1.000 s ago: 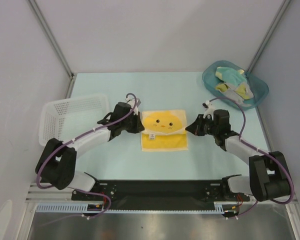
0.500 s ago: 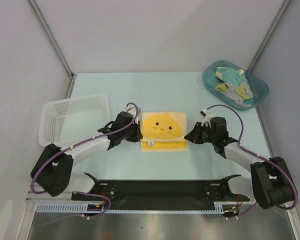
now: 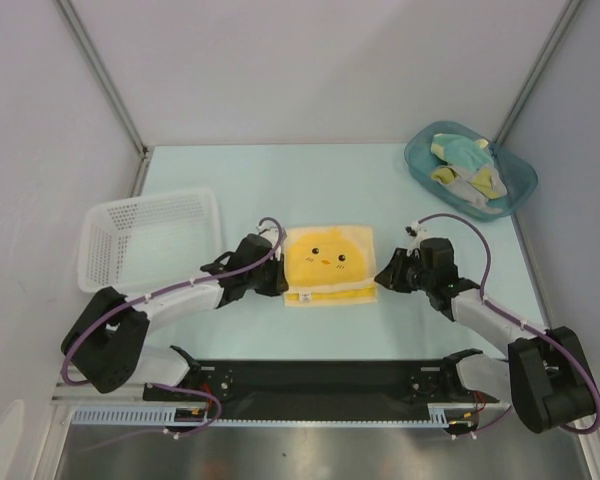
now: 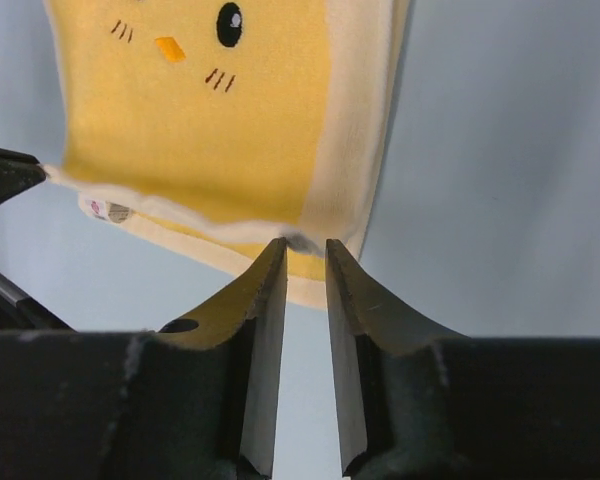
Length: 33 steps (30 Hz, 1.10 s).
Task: Fold and stack the towels
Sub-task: Fold the towel
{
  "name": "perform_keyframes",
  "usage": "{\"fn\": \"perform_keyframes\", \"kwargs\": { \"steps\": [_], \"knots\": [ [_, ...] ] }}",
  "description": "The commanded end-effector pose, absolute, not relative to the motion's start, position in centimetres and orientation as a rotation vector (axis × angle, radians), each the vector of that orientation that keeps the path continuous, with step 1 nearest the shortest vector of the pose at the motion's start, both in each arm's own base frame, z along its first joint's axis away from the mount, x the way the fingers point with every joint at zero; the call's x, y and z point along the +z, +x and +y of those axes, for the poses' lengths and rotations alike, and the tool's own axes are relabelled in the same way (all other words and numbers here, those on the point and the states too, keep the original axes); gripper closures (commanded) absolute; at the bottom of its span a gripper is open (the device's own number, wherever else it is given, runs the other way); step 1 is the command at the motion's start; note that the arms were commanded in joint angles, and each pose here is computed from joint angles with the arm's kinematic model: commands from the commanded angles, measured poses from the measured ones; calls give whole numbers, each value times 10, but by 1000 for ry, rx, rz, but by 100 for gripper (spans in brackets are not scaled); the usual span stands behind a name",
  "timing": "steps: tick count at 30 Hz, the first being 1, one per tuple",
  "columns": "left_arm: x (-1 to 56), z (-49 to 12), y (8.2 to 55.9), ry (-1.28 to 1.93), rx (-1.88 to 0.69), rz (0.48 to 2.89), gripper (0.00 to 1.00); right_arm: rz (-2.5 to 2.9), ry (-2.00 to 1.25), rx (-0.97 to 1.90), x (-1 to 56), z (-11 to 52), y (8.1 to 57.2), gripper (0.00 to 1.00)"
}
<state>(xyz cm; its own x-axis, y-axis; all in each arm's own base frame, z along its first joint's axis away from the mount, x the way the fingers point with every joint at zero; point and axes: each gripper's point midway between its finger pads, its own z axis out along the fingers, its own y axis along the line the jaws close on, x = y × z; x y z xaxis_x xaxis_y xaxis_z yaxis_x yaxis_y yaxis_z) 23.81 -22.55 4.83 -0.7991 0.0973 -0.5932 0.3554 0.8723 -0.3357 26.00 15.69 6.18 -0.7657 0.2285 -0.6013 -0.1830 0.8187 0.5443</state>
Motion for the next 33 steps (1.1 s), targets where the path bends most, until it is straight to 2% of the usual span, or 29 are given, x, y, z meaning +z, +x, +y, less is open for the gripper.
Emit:
{"fn": "perform_keyframes", "kwargs": {
  "steps": [1,4,7,10,15,21,25,33],
  "knots": [
    [56,-227,238,304,-593,2435,72,2323,68,745,66,152,261,71],
    [64,-231,234,309,-626,2447,59,2338,95,724,73,149,260,67],
    [79,-236,232,304,-672,2439,52,2323,124,710,90,147,264,65],
    [92,-244,230,309,-740,2419,49,2306,124,728,105,150,270,66],
    [88,-254,230,309,-801,2417,48,2327,93,768,107,162,273,66],
    [70,-261,220,297,-881,2455,50,2391,73,804,85,177,264,67],
    [54,-251,213,262,-840,2498,54,2428,85,819,68,180,258,68],
    [52,-242,212,252,-777,2522,55,2481,106,784,57,177,254,74]
  ]
}}
